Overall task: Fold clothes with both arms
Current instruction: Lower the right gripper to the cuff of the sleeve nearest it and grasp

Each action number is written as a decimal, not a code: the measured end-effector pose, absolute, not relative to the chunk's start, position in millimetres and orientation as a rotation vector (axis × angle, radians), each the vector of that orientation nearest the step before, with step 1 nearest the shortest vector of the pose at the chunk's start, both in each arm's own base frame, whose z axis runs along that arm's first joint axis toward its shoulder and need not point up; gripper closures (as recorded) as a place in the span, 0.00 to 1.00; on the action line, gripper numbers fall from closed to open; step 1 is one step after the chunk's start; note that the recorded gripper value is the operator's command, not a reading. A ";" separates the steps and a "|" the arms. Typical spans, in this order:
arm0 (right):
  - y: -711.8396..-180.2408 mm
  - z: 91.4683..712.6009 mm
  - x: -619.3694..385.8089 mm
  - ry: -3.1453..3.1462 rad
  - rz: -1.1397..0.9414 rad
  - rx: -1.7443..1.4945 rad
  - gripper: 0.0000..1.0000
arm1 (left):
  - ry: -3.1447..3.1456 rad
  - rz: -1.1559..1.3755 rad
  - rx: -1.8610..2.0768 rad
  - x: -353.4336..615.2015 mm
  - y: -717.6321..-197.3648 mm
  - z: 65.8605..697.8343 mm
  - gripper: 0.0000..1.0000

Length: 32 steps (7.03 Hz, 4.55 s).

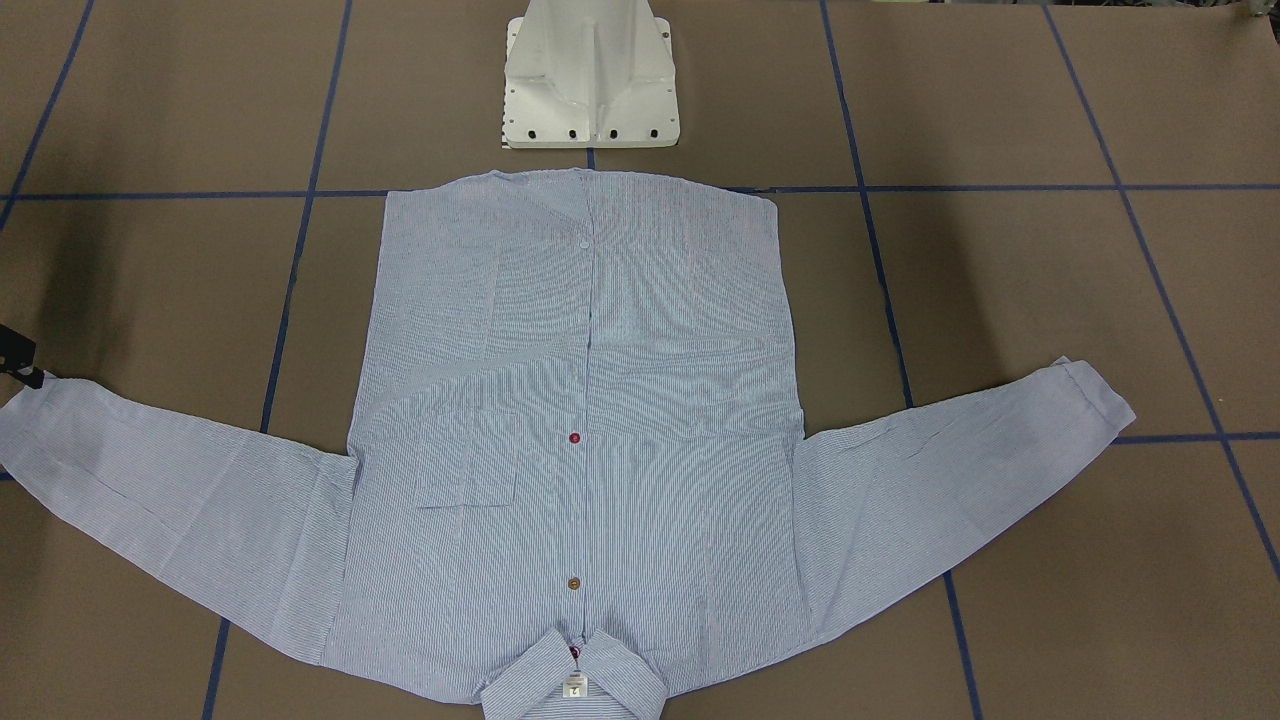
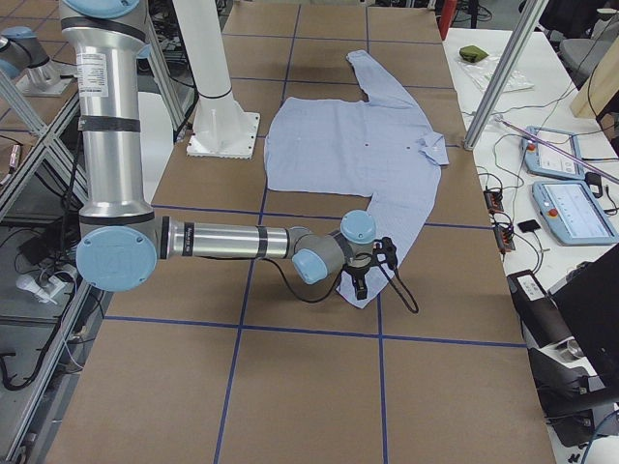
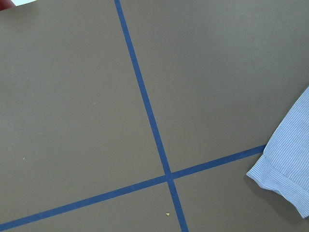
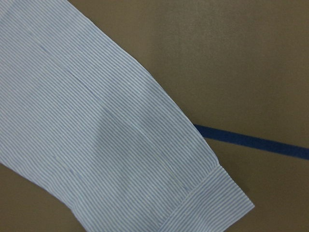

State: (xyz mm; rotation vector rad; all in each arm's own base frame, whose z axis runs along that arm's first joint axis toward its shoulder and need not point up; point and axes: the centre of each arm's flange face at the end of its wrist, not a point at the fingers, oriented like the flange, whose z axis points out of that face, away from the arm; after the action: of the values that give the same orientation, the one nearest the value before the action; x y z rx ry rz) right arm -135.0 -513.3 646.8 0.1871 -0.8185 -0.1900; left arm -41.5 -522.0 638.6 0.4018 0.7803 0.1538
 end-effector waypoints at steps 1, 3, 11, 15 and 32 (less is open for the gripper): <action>-521.4 655.9 -137.4 -0.810 -0.237 0.194 0.08 | 0.782 0.149 0.408 -41.5 -522.3 636.1 0.00; -528.5 671.0 -136.8 -0.798 -0.268 0.187 0.13 | 0.785 0.138 0.417 -41.5 -522.8 631.1 0.00; -557.5 682.4 -134.2 -0.784 -0.256 0.146 0.34 | 0.786 0.135 0.419 -42.0 -522.3 630.3 0.00; -553.6 695.0 -136.6 -0.788 -0.251 0.111 0.42 | 0.786 0.134 0.420 -42.3 -522.3 629.4 0.00; -573.7 654.5 -131.2 -0.882 -0.184 0.067 1.00 | 0.787 0.139 0.434 -42.2 -522.2 620.6 0.00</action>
State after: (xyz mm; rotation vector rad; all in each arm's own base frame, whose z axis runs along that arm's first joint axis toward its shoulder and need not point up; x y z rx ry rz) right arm -131.2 -573.7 654.5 0.0670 -0.8819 -0.1839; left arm -42.2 -522.2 620.6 0.4344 0.7875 0.1394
